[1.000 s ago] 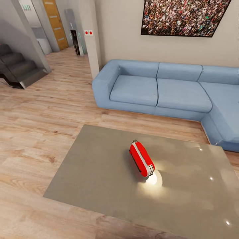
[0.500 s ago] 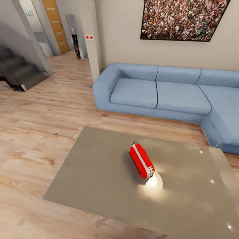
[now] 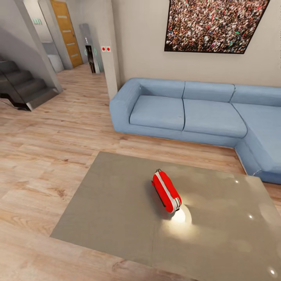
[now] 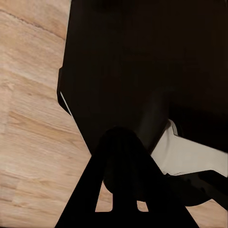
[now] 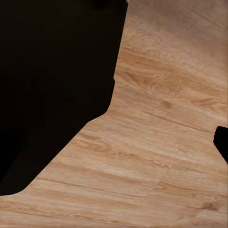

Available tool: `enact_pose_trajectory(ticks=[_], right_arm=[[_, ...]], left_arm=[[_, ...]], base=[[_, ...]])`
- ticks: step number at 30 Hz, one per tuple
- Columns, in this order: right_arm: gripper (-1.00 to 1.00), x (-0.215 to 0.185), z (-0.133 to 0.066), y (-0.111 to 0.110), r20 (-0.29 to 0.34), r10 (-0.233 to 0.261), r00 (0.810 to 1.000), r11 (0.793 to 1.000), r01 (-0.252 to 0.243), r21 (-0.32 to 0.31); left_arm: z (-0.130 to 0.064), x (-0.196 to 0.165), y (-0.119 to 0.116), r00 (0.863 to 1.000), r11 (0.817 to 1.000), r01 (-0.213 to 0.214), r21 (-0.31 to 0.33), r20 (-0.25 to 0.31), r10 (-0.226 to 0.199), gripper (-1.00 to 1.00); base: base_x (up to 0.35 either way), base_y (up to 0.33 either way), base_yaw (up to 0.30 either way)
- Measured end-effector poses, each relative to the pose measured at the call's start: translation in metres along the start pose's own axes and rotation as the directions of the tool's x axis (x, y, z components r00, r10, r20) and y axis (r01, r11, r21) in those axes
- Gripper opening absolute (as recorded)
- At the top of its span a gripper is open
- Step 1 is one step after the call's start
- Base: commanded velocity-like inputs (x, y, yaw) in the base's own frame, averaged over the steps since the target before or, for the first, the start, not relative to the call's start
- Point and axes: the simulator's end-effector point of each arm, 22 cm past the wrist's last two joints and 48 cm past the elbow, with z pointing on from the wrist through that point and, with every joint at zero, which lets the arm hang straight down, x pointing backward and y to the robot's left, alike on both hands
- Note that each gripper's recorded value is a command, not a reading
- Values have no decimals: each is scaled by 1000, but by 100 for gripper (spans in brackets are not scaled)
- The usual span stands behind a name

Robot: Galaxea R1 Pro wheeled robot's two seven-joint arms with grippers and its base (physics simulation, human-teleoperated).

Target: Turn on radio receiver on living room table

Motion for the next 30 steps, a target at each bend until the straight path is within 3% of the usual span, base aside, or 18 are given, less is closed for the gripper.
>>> enact_pose_trajectory(ticks=[10, 17, 24, 30], right_arm=[[100, -5, 0, 0, 16, 2, 1000, 1000, -2, -2], [100, -5, 0, -3, 15, -5, 1000, 1000, 5, -2], [100, -8, 0, -3, 27, -69, 997, 998, 69, -9], [100, -8, 0, -3, 28, -78, 997, 997, 78, -9]], left_arm=[[-1, -5, 0, 1000, 1000, 1, 2, 17, -1, -100], [-2, -9, 14, 1000, 1000, 2, -15, 18, -1, -100], [-2, -15, 17, 999, 1000, -7, -18, 33, 8, -100], [-2, -16, 17, 999, 1000, -6, -18, 34, 7, -100]], base=[[0, 0, 0], [0, 0, 0], [0, 0, 0], [0, 0, 0]])
